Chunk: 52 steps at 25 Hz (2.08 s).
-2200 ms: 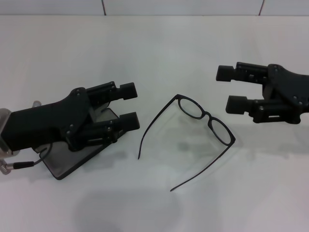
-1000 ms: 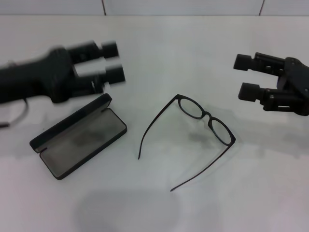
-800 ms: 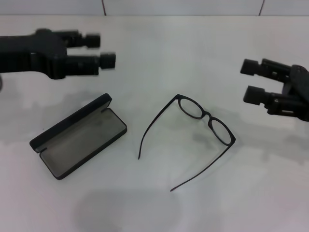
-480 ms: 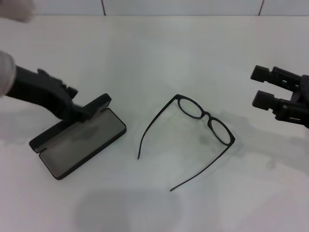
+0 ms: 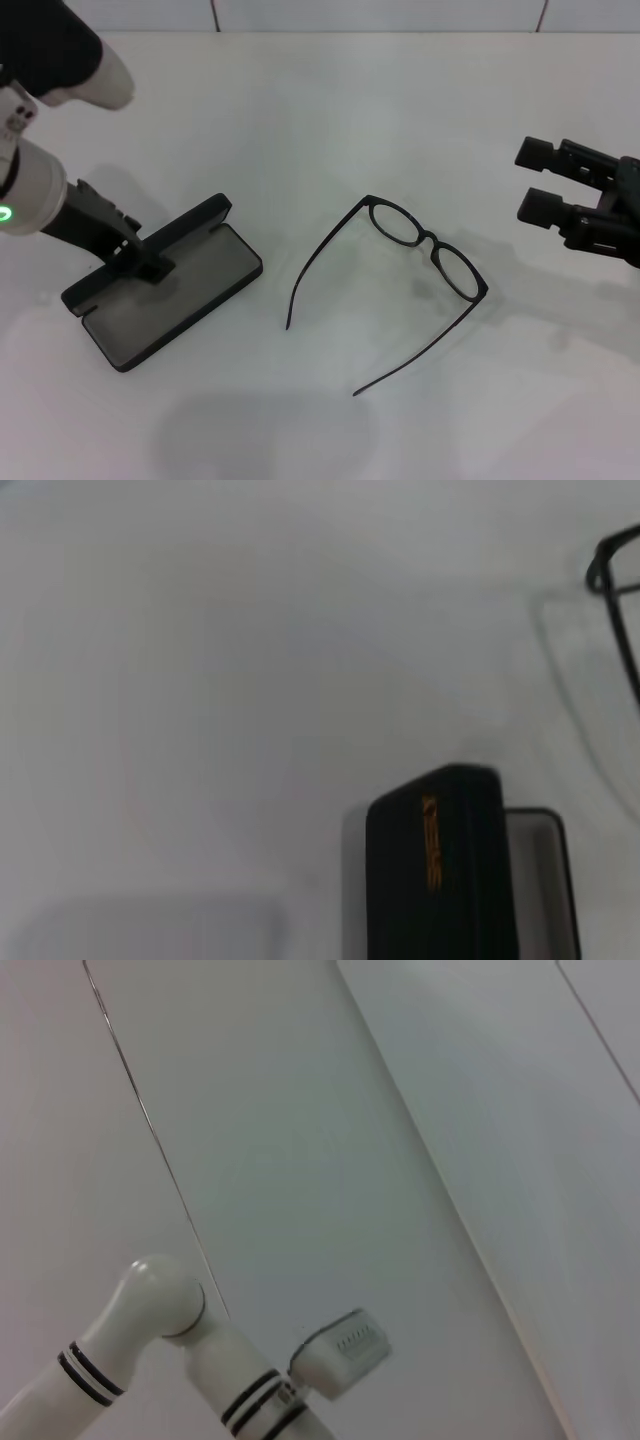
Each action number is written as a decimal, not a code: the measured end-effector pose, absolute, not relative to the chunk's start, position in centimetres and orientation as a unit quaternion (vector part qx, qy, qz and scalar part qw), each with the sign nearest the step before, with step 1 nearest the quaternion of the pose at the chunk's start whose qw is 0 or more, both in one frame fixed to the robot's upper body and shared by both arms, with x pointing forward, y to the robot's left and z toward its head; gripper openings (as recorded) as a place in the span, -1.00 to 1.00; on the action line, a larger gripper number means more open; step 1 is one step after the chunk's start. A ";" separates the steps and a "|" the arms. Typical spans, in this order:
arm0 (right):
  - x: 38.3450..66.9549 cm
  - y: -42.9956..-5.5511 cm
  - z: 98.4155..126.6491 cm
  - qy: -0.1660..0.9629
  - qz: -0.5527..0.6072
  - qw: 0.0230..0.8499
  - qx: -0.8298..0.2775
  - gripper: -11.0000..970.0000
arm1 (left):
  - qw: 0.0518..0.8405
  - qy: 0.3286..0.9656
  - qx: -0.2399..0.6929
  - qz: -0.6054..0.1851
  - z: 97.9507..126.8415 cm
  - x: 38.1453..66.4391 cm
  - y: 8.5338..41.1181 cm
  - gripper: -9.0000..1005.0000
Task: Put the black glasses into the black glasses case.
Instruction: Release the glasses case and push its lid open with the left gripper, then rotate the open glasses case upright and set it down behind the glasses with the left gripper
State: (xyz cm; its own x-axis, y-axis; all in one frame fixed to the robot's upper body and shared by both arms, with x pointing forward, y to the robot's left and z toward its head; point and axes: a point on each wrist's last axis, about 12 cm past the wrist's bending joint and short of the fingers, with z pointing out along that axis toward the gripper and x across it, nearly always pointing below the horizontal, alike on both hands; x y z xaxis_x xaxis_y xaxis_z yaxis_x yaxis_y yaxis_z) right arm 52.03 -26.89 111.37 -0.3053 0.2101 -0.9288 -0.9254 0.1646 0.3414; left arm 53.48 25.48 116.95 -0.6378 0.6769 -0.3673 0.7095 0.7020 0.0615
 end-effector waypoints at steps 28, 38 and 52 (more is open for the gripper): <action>51.7 -28.3 111.2 0.575 0.545 0.535 -0.292 0.74 | 0.195 0.898 0.393 -0.019 117.6 54.1 24.9 -0.48; 49.3 -28.6 112.5 0.506 0.595 0.501 -0.372 0.74 | 0.279 0.833 0.478 0.020 121.1 56.0 22.7 -0.58; 47.5 -26.4 111.4 0.494 0.651 0.416 -0.399 0.74 | 0.340 0.712 0.611 0.058 117.5 60.6 14.4 -0.58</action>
State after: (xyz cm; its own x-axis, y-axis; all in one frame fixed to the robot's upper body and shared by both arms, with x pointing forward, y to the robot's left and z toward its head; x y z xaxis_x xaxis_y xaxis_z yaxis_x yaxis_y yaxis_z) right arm 47.55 -26.45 111.43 -0.3355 0.1474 -0.9304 -0.9359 -0.1643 0.3115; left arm 60.57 14.37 117.48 -0.0216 0.9105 -0.4130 0.8313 0.2459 0.4985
